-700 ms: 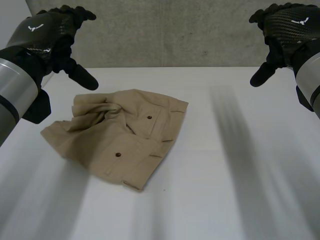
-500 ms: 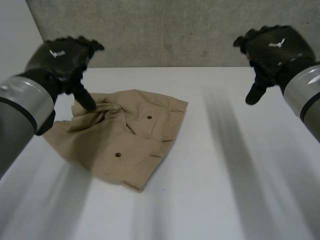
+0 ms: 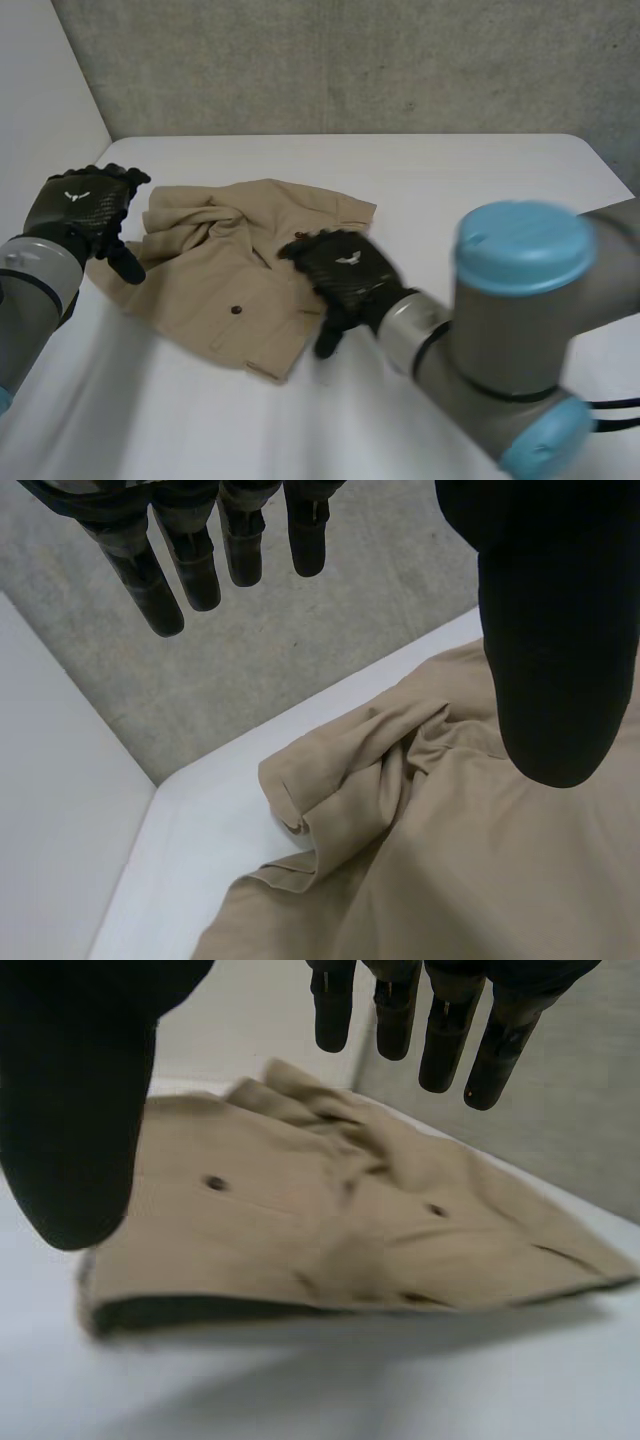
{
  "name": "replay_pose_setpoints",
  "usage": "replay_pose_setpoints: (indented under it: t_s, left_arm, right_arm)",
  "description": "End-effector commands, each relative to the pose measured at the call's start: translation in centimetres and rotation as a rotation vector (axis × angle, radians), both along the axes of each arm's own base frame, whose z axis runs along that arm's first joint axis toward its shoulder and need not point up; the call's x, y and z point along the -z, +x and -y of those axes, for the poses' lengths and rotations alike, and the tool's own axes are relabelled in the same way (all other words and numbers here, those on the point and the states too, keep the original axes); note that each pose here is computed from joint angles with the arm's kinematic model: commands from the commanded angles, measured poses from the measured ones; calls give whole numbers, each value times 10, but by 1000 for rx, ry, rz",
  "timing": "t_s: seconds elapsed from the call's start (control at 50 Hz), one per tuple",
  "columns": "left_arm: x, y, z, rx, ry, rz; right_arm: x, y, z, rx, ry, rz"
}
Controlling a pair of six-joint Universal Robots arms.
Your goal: Fold the shorts.
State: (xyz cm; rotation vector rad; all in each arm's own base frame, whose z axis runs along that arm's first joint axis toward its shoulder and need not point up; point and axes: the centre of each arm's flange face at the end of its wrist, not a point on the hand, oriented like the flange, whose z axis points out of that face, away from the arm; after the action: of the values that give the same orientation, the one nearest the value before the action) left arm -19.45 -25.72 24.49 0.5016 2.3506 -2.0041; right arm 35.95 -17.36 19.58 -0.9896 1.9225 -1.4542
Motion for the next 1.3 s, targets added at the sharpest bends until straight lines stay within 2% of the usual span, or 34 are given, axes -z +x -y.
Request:
replay_pose_setpoints:
  t_s: [0.02,0.18,0.3,0.54,0.62,0.76,0.84,1.04,1.2,1.3]
  left_arm:
    - [2,-1,-2,0,12,-18]
    - [2,0,-4,0,12,-18]
    - [3,0,-4,0,15,-17]
    - [7,-1,-7,5,25,-15]
    - [7,-1,-8,6,28,-14]
    - [6,-1,-11,9,30,-14]
    - [2,0,-19,19,19,-14]
    - [13,-24,-48,159,56,-20]
    - [41,-35,-40,182,119,-1]
    - [52,-41,-27,181,70,-17]
  right_arm:
    - [37,37,-12,-88,37,7]
    - [66,42,-8,-13,91,-20]
    - [76,42,2,52,59,-21]
    - [79,45,5,51,25,-18]
    - [71,47,6,47,4,8]
    - [-19,45,10,62,-148,179]
    - [-49,39,9,79,-208,217]
    - [-50,35,4,80,-194,217]
    - [-45,36,-3,67,-177,209]
    - [-42,34,-4,68,-164,204]
